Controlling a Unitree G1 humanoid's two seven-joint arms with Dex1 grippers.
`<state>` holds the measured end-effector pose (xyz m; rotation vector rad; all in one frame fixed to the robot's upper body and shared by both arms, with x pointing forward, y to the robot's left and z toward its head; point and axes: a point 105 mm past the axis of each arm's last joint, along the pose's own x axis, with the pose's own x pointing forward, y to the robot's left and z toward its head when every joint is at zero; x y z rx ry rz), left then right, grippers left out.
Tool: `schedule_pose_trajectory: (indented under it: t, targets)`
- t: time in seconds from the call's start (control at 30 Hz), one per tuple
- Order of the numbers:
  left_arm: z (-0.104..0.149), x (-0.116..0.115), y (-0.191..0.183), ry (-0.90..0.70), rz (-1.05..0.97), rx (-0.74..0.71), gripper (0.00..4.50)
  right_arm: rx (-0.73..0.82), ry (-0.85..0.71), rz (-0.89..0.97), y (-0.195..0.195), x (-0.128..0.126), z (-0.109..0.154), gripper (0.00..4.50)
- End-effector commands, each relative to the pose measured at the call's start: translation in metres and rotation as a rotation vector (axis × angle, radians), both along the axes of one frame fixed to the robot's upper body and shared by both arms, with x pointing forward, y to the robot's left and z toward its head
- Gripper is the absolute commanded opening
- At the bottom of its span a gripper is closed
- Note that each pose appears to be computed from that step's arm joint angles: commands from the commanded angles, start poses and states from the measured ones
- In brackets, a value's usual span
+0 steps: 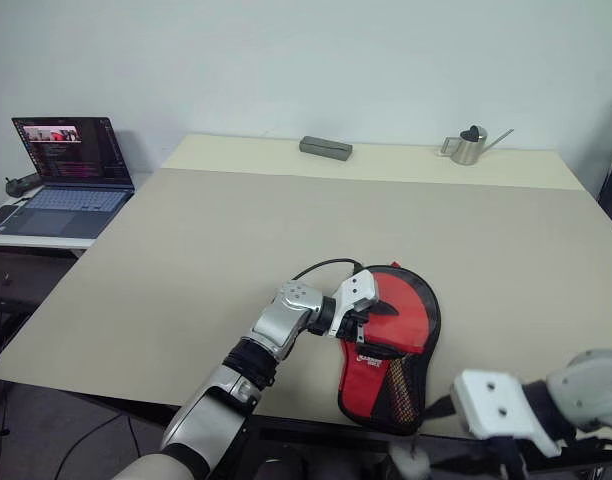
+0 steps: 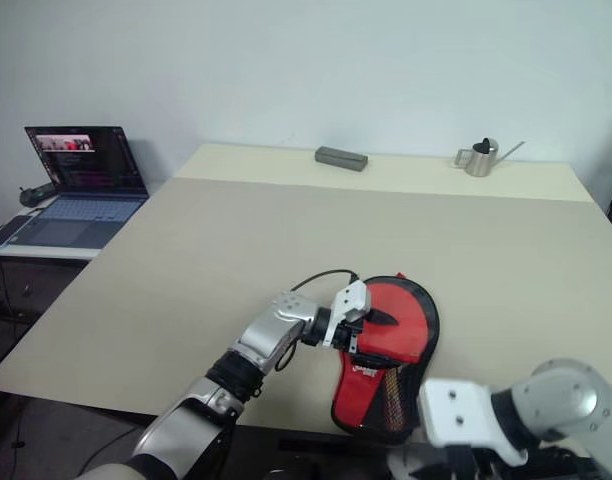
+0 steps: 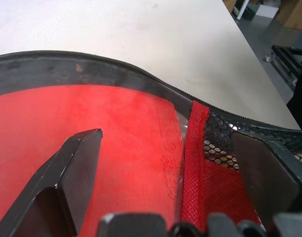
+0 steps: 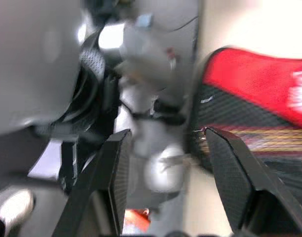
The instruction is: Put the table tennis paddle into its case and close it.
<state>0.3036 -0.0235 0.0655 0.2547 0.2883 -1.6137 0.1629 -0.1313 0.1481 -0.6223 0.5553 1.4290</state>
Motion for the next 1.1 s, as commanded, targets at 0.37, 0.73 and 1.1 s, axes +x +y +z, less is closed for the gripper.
schedule_pose_trajectory:
  t: [0.37, 0.73, 1.1]
  targets:
    - [0.024, -0.006, 0.02, -0.038, 0.009, -0.075, 4.5, 0.205, -0.146, -0.365, -0.032, 0.082, 0.039, 2.61]
    - [0.097, 0.003, 0.139, -0.166, 0.388, -0.203, 4.5, 0.4, -0.326, -0.467, -0.048, 0.16, 0.044, 2.61]
    - [0.109, 0.0, 0.19, -0.288, 0.727, -0.203, 4.5, 0.497, -0.395, -0.554, -0.069, 0.223, 0.043, 2.61]
